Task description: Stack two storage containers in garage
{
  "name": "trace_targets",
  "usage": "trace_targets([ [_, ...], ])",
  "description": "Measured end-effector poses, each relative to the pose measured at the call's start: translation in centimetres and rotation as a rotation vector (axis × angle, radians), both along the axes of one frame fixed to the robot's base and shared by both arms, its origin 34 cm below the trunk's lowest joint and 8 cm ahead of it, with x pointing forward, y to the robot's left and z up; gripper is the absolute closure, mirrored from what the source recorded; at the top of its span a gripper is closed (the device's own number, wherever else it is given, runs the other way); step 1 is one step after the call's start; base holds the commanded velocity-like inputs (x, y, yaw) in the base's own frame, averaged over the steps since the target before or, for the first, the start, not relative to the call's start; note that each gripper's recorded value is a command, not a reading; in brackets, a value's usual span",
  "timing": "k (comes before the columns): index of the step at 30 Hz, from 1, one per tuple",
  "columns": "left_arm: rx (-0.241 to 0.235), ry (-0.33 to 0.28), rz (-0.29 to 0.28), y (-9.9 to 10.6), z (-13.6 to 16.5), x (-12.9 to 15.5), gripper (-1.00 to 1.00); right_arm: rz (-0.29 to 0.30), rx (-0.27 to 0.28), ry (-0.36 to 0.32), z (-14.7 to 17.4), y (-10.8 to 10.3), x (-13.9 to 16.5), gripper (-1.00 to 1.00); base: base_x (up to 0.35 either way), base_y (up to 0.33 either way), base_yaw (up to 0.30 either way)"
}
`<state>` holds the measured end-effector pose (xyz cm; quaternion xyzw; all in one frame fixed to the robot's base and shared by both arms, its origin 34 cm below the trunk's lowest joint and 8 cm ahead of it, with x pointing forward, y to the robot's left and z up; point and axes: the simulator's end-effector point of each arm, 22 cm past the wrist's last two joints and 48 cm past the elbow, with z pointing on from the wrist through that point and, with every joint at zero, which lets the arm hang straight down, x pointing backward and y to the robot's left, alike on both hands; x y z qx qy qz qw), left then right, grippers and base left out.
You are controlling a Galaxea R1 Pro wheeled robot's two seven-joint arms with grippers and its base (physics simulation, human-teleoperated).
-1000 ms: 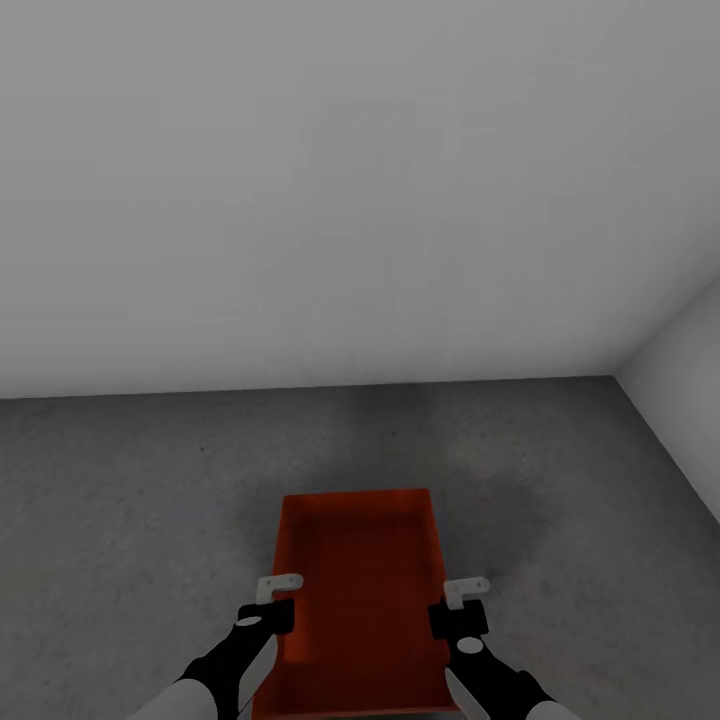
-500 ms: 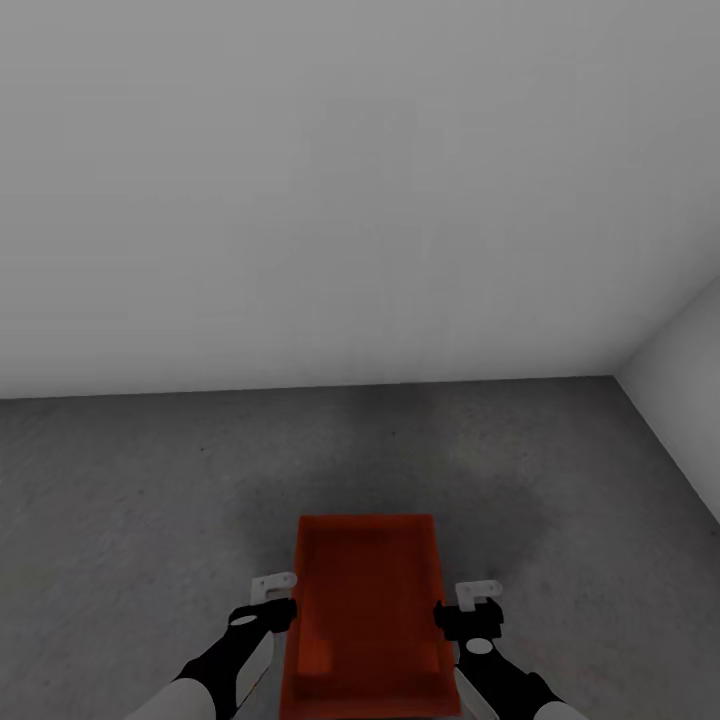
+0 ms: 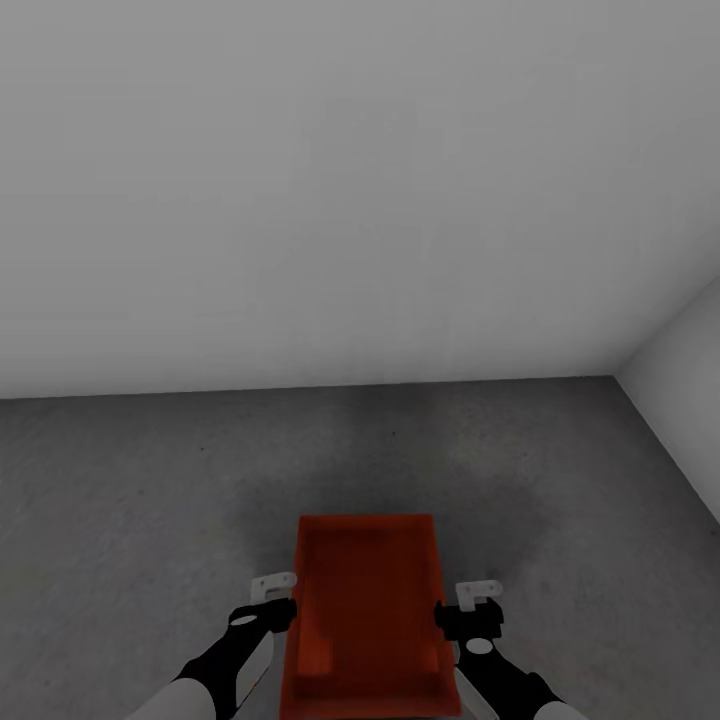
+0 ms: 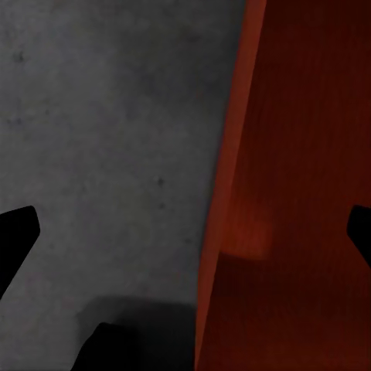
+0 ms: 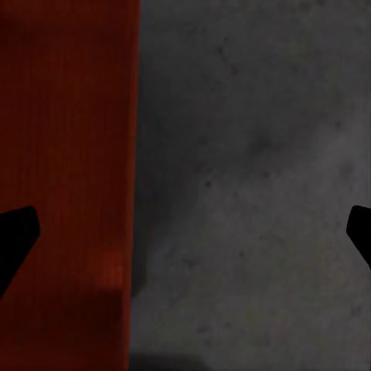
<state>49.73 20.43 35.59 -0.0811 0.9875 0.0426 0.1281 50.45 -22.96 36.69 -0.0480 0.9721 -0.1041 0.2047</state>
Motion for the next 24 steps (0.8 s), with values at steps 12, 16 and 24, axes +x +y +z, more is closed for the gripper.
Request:
trace_targets([
  [12,-0.002,-0.001,-0.001,-0.04,0.02,0.06,-1.00,-0.001,-0.002,-0.002,0.03,-0.04,0.04,-1.00,0.000,0.000,0.000],
  [16,-0.003,-0.001,-0.001,-0.05,0.02,0.08,-1.00,-0.001,-0.002,-0.003,0.03,-0.05,0.05,-1.00,0.000,0.000,0.000],
  [24,-0.002,-0.002,-0.002,-0.06,0.01,0.05,-1.00,-0.001,-0.002,-0.004,0.04,-0.07,0.07,-1.00,0.000,0.000,0.000],
])
